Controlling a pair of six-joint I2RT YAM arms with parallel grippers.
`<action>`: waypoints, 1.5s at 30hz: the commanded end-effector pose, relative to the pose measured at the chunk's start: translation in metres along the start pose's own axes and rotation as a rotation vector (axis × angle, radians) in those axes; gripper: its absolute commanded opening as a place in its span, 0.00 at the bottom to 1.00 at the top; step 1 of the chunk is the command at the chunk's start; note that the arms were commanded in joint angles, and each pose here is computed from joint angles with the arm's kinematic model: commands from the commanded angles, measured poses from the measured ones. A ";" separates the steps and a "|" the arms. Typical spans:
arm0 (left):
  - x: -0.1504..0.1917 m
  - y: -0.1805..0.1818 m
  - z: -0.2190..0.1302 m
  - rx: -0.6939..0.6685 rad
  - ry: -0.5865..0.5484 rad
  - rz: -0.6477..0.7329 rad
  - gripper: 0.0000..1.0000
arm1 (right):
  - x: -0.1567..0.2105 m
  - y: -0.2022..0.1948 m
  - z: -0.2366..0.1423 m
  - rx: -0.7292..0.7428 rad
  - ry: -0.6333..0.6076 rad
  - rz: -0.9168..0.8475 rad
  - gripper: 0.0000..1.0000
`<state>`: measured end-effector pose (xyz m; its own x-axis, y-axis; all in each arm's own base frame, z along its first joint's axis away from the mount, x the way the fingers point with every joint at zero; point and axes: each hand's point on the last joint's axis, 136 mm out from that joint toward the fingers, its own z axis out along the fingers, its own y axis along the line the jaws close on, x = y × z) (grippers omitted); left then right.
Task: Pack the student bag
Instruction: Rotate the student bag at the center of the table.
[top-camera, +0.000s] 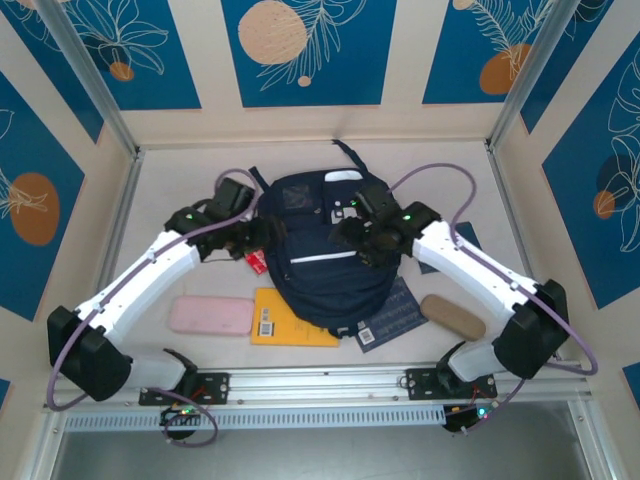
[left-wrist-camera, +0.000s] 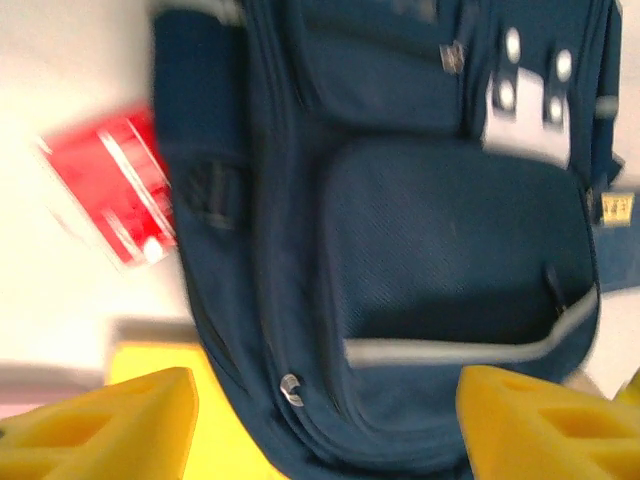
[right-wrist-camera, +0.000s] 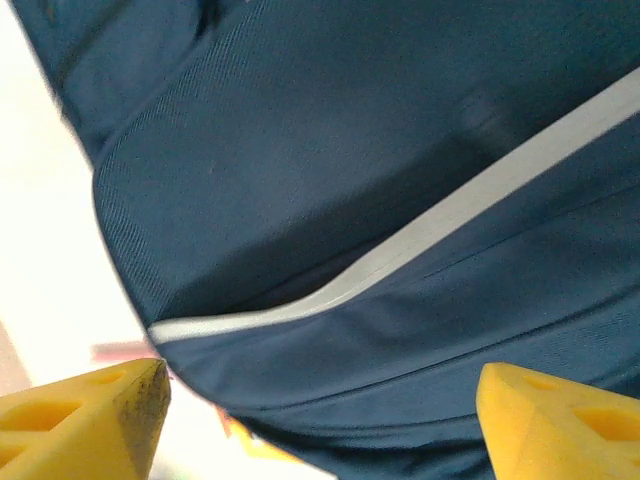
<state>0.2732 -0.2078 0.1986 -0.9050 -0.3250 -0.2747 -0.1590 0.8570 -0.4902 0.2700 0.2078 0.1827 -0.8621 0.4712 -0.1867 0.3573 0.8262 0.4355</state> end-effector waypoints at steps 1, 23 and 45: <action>0.040 -0.015 0.009 -0.005 0.116 -0.236 0.85 | -0.040 -0.042 -0.036 0.106 -0.163 0.020 0.78; 0.091 -0.032 0.103 -0.376 0.182 -0.627 1.00 | -0.069 -0.101 -0.053 0.022 -0.295 0.253 0.73; 0.027 0.036 0.116 -0.533 0.082 -0.482 0.15 | -0.052 -0.085 -0.008 -0.018 -0.119 -0.006 0.53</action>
<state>0.2726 -0.2753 0.0722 -0.7774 -0.6281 0.0330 -0.6260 0.7676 -0.1377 0.2787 0.0978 0.1610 -0.7632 0.5726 -0.2996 0.4219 0.7926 0.4402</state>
